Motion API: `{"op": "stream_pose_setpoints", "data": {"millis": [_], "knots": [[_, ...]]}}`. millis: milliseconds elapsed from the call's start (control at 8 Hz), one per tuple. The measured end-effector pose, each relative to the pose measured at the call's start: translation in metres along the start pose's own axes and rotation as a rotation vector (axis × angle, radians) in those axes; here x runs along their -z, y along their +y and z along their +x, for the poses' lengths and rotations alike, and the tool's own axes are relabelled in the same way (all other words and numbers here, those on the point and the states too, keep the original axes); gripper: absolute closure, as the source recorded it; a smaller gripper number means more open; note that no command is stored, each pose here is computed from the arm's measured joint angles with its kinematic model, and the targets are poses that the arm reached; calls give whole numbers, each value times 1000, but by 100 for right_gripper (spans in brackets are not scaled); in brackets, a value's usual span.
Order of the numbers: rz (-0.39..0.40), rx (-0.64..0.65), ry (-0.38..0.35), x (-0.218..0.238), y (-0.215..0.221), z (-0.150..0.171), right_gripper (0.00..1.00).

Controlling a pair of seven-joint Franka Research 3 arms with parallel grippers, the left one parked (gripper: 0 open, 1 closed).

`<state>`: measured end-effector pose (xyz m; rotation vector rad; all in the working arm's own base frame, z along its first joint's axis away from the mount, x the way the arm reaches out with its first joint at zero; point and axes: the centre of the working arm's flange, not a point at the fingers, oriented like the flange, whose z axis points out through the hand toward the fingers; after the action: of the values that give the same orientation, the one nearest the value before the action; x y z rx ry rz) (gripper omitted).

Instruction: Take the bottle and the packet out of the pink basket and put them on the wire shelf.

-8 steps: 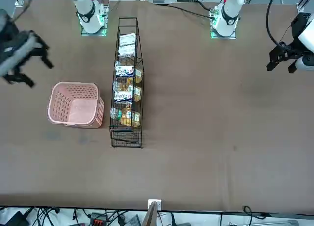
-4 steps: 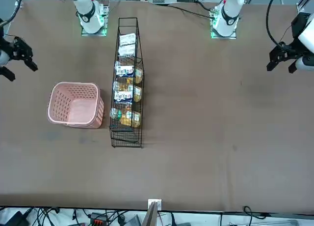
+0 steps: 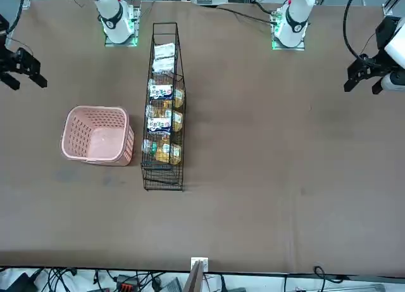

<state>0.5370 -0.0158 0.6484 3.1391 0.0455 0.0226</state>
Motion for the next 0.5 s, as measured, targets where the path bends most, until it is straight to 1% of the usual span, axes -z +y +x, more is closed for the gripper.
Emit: {"op": "stream_pose_setpoints", "data": {"millis": [250, 500], "knots": [[10, -35, 10, 1, -2, -9, 0], [28, -117, 20, -7, -4, -10, 0]]}}
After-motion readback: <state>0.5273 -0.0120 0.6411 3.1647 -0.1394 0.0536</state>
